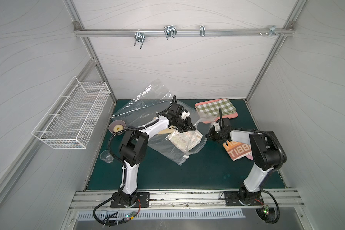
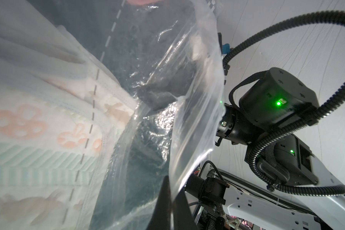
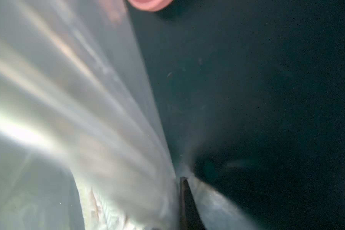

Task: Place the folded towel into the vacuum bag
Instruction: Adjust the vacuum bag at the center of the board.

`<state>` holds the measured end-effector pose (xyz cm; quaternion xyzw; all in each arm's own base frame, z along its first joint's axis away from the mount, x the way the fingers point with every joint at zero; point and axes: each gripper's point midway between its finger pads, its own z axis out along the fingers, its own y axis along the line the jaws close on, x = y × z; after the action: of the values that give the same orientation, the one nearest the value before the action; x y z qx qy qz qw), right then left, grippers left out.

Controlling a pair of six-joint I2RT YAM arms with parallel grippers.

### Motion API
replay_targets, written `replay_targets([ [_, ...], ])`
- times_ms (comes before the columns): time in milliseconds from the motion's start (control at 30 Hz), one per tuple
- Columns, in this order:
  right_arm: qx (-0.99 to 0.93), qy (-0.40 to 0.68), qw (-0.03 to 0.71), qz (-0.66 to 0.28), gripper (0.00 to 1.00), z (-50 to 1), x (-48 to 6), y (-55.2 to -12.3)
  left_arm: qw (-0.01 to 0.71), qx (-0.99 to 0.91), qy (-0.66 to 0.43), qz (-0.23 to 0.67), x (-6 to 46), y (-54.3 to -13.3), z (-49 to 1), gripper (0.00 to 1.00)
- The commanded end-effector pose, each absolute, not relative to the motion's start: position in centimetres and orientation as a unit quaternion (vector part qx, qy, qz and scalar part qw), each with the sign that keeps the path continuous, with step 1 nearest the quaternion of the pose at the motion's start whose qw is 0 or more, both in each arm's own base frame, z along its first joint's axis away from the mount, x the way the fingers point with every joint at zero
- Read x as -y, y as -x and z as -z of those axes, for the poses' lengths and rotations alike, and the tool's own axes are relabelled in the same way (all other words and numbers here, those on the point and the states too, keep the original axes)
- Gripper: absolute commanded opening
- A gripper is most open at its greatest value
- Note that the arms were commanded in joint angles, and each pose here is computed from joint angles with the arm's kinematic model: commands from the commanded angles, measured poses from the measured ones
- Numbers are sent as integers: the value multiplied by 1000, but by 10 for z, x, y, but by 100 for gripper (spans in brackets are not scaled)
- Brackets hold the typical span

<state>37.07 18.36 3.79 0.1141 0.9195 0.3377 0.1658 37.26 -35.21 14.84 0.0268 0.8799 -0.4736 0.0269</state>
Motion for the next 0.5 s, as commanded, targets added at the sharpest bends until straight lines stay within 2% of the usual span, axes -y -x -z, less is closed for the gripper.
replay_targets([
  [0,-885,-87,214,-405,0,-93,-199,-379,90,-857,-26,507,334,-407,-202,0],
  [233,-822,-21,311,-477,0,-228,-211,-379,214,-821,-22,529,269,-468,-293,0],
  [333,-814,-8,321,-484,0,-253,-212,-379,271,-784,-80,553,258,-469,-357,0],
  [467,-807,-4,341,-482,0,-267,-211,-383,322,-742,-156,566,255,-445,-417,0],
])
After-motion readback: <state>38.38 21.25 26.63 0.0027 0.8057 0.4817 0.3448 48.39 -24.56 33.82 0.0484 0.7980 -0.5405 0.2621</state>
